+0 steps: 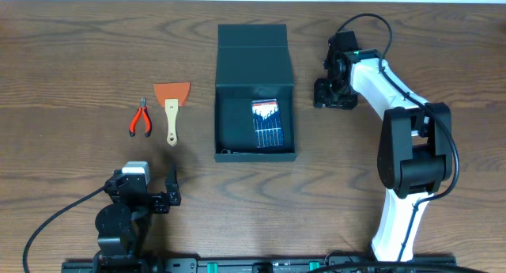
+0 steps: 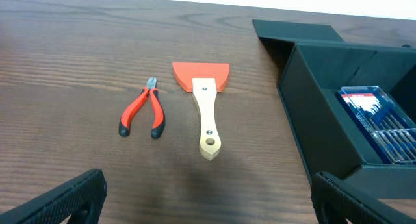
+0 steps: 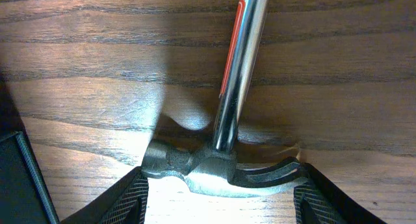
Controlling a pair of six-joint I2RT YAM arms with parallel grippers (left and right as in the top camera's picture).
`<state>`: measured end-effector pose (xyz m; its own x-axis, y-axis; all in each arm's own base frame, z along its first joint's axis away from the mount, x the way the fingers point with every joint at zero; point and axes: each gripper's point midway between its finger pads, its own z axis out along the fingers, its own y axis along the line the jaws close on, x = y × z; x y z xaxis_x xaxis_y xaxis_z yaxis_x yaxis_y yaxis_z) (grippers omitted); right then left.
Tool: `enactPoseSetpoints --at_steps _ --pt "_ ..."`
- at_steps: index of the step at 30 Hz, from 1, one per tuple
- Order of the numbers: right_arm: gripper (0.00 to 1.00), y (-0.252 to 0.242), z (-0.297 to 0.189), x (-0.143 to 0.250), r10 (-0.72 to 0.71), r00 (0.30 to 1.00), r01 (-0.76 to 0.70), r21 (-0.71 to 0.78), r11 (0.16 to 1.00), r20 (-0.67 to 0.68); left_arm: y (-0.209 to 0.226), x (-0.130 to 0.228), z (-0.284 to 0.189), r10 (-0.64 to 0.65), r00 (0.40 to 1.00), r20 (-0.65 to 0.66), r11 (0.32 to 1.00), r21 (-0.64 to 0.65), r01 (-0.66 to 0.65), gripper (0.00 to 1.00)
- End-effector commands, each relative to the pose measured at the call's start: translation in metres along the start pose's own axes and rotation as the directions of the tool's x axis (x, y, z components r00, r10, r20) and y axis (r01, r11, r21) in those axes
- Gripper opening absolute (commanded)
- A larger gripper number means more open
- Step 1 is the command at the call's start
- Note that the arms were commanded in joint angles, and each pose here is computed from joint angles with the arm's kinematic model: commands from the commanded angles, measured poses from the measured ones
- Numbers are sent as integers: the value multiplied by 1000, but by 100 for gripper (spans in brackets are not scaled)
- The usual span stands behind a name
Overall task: Pack container
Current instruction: 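Grasp the claw hammer by its handle with the right gripper, then lift the hammer and lower it into the box with the right gripper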
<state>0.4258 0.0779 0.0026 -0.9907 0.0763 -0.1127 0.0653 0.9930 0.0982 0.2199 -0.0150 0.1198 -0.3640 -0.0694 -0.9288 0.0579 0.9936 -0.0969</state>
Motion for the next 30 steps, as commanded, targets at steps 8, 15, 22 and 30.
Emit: enactPoseSetpoints --at_steps 8,15,22,30 --pt "33 15 -20 -6 4 1000 -4 -78 997 -2 3 8 3 -5 1000 -15 1000 -12 5 99" --pt "31 25 -63 -17 -1 999 5 -107 994 42 3 8 3 -5 1000 -15 1000 -12 5 99" --pt "30 40 -114 -8 -26 996 38 -133 990 89 3 8 3 -5 1000 -15 1000 -12 5 99" --pt "31 86 -187 17 -108 973 155 -237 959 202 3 8 3 -5 1000 -15 1000 -12 5 99"
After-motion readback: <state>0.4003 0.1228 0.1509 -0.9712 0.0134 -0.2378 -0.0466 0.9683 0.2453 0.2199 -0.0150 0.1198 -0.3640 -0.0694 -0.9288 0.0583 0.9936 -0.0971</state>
